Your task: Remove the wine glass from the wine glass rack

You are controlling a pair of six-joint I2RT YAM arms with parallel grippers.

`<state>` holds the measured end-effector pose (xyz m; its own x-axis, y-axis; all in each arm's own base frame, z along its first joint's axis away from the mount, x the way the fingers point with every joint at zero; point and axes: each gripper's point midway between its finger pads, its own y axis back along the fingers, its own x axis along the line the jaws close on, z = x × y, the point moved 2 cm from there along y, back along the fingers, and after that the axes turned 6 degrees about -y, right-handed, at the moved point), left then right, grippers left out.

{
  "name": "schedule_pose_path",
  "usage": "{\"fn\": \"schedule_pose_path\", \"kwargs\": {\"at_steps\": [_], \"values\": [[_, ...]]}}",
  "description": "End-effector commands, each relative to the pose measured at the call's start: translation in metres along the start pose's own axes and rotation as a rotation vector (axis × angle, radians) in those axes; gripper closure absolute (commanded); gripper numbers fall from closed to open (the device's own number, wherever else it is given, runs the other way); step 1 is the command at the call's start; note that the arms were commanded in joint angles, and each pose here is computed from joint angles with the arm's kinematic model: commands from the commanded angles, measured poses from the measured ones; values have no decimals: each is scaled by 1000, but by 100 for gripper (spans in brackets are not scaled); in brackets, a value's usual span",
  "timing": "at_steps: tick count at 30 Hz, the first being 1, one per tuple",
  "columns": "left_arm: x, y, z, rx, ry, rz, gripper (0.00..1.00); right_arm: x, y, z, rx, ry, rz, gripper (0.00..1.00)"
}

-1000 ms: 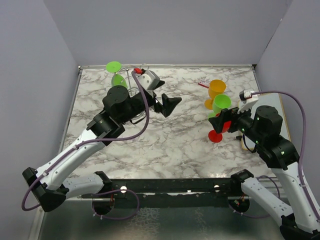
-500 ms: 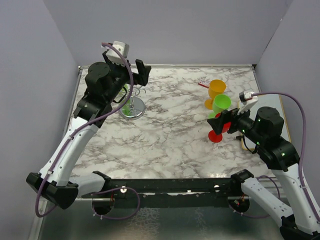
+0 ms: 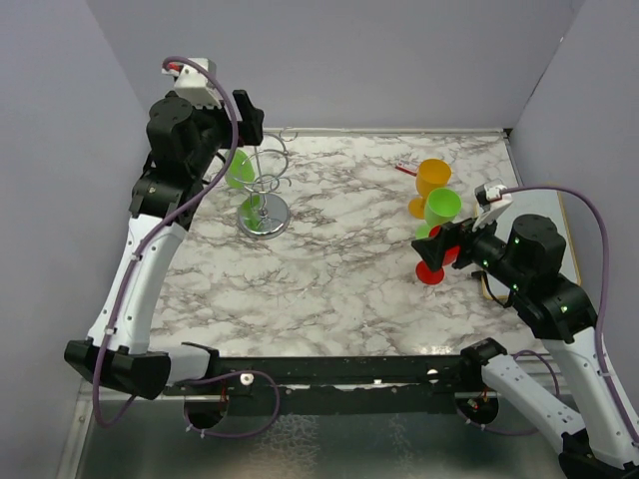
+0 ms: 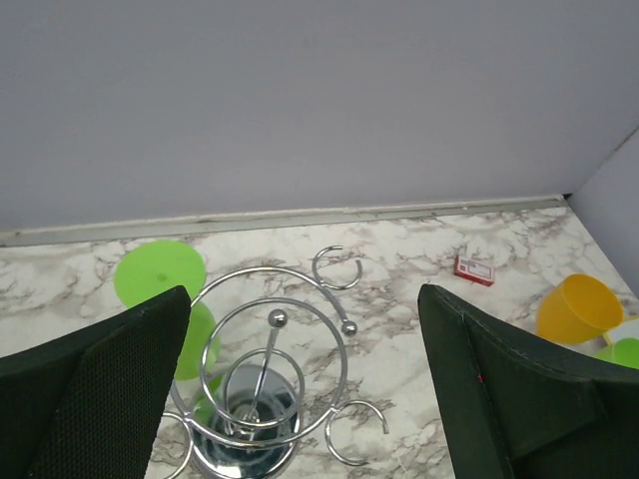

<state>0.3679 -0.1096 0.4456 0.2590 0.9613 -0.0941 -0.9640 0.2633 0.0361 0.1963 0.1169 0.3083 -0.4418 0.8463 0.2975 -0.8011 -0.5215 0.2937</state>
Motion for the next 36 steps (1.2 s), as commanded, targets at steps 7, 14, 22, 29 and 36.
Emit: {"fn": "schedule_pose_path", "kwargs": {"at_steps": [7,14,22,29,36], "values": [[90,-30,-28,67,261,126,1,5,2,1,-29,0,39,0],[131,-54,-70,96,515,47,8,10,3,4,-37,4,65,0],[136,-77,-103,123,628,-26,11,10,1,4,-31,4,63,0],[145,-87,-136,166,685,8,12,9,0,4,-34,3,61,0],[140,-101,-142,167,763,-69,29,9,-3,5,-30,1,60,0]]}}
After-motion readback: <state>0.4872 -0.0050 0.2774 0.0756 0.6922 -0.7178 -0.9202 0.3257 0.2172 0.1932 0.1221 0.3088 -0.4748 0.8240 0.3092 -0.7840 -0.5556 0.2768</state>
